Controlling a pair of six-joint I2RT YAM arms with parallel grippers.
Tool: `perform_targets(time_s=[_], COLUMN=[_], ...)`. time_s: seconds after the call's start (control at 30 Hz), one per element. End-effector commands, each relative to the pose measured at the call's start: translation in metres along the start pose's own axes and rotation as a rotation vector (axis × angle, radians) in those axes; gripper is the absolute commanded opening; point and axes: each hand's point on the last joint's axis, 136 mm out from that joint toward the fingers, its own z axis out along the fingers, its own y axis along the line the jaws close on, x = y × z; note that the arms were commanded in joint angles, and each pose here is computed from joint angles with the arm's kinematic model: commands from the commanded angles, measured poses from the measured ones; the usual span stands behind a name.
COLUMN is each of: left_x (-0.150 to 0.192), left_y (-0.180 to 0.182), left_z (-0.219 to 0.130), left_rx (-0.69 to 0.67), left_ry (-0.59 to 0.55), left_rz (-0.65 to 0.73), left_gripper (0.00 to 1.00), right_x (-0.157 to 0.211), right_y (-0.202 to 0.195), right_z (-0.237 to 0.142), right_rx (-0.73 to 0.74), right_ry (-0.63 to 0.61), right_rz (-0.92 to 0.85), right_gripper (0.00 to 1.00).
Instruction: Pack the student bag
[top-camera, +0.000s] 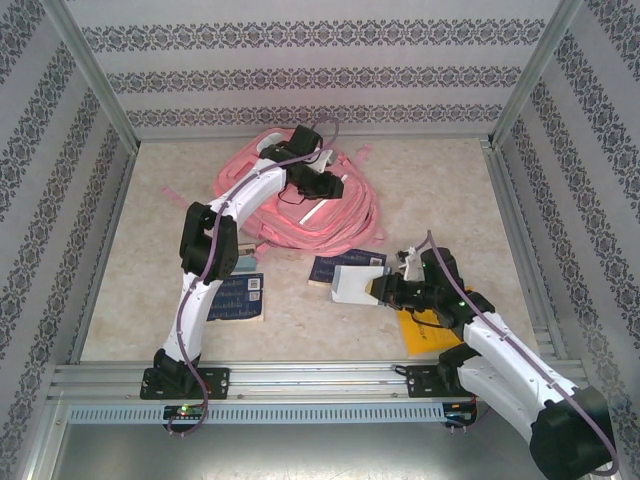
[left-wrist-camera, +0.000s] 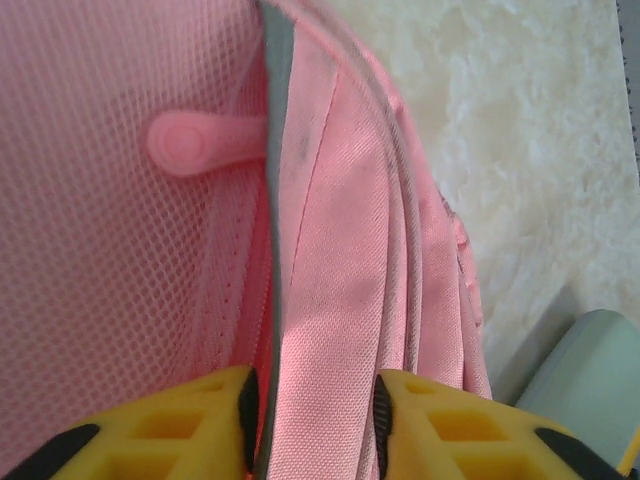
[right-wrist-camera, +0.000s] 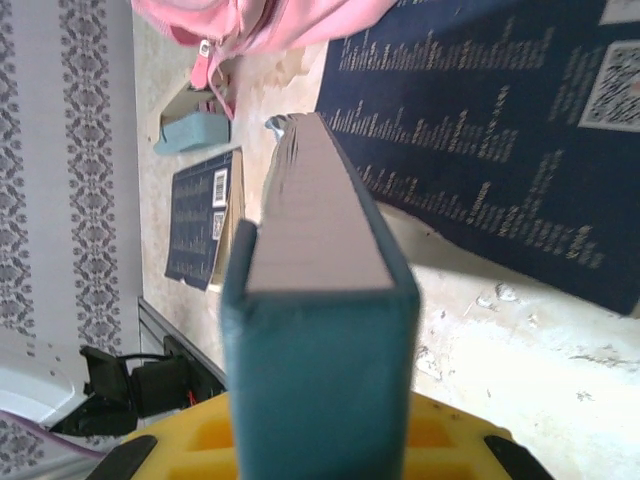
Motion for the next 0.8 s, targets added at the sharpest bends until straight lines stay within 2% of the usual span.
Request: perform_targets(time_s=[0.0,0.17,0.27,0.43,0.63,0.77], left_x=[0.010,0.006,-0.008,-0.033,-0.053,-0.061], left_y=[-0.010,0.001,-0.010,-0.033,-0.048,-0.051], left_z=[0.006,0.002,-0.020,-0.077,-0.132,-0.149], left_rx=[0.061,-0.018,-0.023,-0.023,0.027,0.056], left_ry=[0.028,0.024,-0.024,-0.111,-0.232,-0.264], left_rz=[0.003,0.006,0.027,0.064,0.050,0.041], left_gripper=[0.30,0.00,0.00,0.00,0.00,0.00], right_x=[-0.015,-0.039,-0.054,-0.082,-0.118,-0.142], right_y=[0.027,0.036,0.037,0.029,0.036,0.042], right_z=[-0.013,-0.032,-0.045,-0.080,-0.100,-0.091], right_rx=[-0.076,-0.052,0.001,0.181,0.190,0.146], right_ry=[-0.031,-0.149,-0.240,-0.440,-0.625,-0.657], right_rz=[-0.063,-0.075,-0.089,-0.136,-0.084,-0.041], right_gripper=[0.00,0.00,0.00,0.00,0.00,0.00])
